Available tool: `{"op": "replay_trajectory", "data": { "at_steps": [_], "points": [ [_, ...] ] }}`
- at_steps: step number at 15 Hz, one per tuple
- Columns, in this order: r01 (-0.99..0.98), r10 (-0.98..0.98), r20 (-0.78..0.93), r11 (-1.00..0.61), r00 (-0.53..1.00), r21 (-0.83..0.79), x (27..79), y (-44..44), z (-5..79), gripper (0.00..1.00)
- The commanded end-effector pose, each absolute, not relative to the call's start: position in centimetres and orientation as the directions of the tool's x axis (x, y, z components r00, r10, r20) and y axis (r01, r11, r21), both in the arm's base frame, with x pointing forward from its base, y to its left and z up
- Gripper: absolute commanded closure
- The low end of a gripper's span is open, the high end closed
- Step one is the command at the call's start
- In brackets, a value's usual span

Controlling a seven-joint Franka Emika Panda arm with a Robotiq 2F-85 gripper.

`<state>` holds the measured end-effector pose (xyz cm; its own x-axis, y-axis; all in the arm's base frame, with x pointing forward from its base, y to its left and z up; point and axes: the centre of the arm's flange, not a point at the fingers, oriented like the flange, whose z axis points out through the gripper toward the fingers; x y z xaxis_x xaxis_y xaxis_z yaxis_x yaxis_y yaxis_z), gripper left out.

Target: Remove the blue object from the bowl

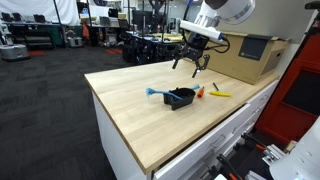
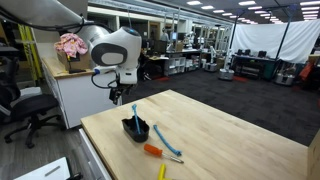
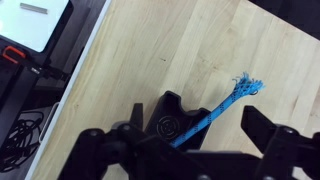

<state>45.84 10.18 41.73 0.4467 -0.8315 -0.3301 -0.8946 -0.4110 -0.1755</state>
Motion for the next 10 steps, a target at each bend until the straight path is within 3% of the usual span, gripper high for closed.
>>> {"op": "replay_trajectory", "data": {
  "at_steps": [1,10],
  "points": [
    [-0.920,-0.851,-0.352,-0.343,0.390,-0.191,48.2,11.2,39.5,0.00],
    [-0.982,-0.915,-0.366,-0.130,0.172,-0.137,52.1,12.6,34.5,0.00]
  ]
}}
